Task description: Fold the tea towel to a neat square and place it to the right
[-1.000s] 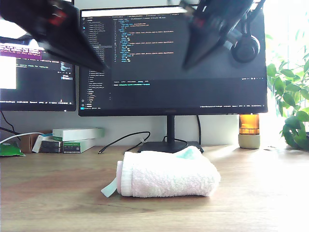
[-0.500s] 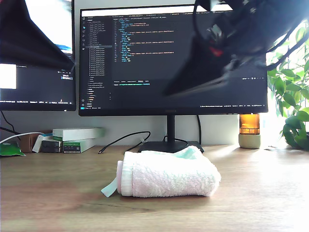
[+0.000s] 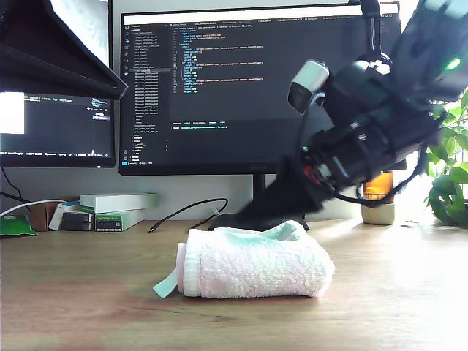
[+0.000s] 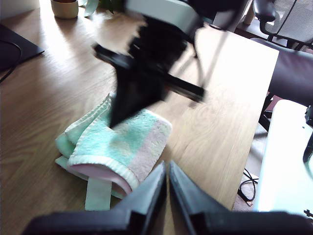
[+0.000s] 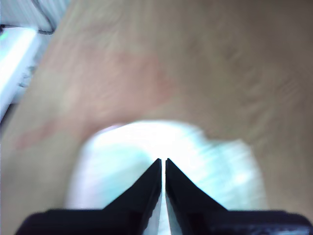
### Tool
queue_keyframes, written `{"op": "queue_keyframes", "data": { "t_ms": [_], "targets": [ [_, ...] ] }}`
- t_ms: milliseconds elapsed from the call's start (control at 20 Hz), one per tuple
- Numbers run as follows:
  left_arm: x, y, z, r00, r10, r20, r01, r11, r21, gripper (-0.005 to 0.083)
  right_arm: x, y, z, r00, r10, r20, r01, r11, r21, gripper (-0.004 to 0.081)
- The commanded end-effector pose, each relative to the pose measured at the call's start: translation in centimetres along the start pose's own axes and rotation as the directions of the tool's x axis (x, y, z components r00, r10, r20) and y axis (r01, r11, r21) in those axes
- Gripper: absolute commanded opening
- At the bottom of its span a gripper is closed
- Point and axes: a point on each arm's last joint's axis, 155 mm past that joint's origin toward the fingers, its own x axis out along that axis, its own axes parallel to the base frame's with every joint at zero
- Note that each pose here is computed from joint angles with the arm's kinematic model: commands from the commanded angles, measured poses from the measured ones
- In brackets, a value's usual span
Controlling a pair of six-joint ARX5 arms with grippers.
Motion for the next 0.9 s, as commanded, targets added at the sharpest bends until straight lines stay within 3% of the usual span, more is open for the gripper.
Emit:
{"op": "queue_keyframes", "data": {
  "t_ms": [0, 200, 350, 500, 650, 850],
  "targets": [
    [0.1, 0.0, -0.2, 1.000, 0.000, -0.001, 0.000, 1.000, -0.004, 0.0002, 0.7, -0.4, -0.9, 1.000, 0.013, -0.007, -0.013, 1.000, 0.000, -0.0012],
    [0.1, -0.1, -0.4, 1.000, -0.001, -0.012, 0.001, 1.000, -0.012, 0.0002, 1.5, 0.2, -2.7, 0.996, 0.075, -0.042, -0.073, 0.996, 0.049, -0.0012],
    [0.1, -0.1, -0.6, 1.000, -0.002, -0.016, 0.002, 1.000, -0.015, 0.0002, 1.3, 1.6, -2.0, 0.990, 0.138, 0.006, -0.138, 0.987, 0.080, -0.0012],
    [0.1, -0.1, -0.6, 1.000, -0.002, -0.017, 0.002, 1.000, -0.015, 0.0002, 1.0, 1.8, -3.2, 0.989, 0.140, -0.039, -0.135, 0.986, 0.100, -0.0012],
    [0.1, -0.1, -0.6, 1.000, -0.002, -0.017, 0.001, 1.000, -0.015, 0.0002, 1.0, 1.8, -5.5, 0.981, 0.114, -0.155, -0.102, 0.991, 0.085, -0.0012],
    [0.1, -0.1, -0.6, 1.000, -0.002, -0.017, 0.002, 1.000, -0.016, 0.0002, 1.9, 1.6, -7.9, 0.946, 0.058, -0.318, -0.036, 0.997, 0.074, -0.0012]
  ]
}}
